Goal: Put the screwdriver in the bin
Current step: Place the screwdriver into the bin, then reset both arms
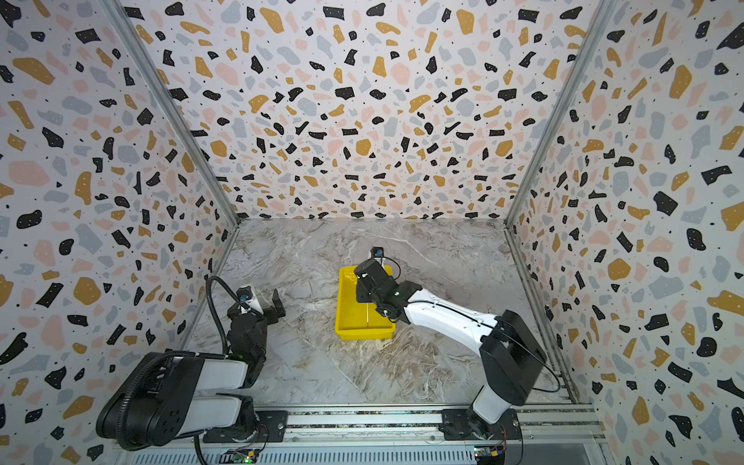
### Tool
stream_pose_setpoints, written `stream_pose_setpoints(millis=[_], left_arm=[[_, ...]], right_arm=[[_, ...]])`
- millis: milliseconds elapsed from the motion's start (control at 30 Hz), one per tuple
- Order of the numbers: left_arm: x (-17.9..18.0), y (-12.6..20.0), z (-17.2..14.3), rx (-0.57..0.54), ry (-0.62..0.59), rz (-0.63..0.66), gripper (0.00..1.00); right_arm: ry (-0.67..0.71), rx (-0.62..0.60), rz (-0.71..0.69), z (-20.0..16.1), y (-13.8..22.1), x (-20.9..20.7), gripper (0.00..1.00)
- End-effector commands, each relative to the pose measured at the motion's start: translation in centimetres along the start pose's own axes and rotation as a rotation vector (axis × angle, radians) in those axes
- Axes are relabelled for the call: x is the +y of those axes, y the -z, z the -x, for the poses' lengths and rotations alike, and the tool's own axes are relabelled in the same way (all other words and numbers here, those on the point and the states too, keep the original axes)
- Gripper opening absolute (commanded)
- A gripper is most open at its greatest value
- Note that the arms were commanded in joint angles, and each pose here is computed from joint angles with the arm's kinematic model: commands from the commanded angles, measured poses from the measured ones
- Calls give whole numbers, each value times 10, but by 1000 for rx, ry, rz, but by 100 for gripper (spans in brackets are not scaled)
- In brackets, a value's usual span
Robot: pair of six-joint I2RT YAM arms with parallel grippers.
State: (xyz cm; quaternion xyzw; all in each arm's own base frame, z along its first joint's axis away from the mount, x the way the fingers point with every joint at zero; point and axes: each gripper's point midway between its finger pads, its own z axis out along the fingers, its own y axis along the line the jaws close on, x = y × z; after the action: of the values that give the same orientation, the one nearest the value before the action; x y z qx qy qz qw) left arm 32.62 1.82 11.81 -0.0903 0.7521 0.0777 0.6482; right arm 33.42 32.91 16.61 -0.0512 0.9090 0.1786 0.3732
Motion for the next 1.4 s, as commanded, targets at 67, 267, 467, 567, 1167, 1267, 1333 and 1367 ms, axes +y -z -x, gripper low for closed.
stream_pose_setpoints(millis=[67, 267, 467, 567, 1167, 1267, 1333, 1367], left_arm=[[-4, -2, 18, -58, 12, -12, 100], [-4, -2, 18, -59, 12, -11, 100], [-4, -2, 19, -60, 12, -11, 100], [-4, -2, 18, -59, 13, -10, 100], [-4, -2, 18, -59, 11, -10, 100], [-4, -2, 18, -59, 11, -11, 100], [-4, -2, 18, -58, 11, -11, 100], [-4, -2, 18, -59, 12, -10, 100]], right_arm=[[22, 81, -44, -7, -23, 10, 24], [62, 156, -45, -21, -46, 11, 27], [54, 168, -34, -17, -46, 9, 41], [66, 151, -14, -9, -41, 12, 66], [61, -317, -537, 81, 86, -207, 99], [145, -462, -748, 57, 101, -263, 99], [266, -486, -780, 29, 100, -281, 99], [305, -522, -751, 20, 100, -282, 99]])
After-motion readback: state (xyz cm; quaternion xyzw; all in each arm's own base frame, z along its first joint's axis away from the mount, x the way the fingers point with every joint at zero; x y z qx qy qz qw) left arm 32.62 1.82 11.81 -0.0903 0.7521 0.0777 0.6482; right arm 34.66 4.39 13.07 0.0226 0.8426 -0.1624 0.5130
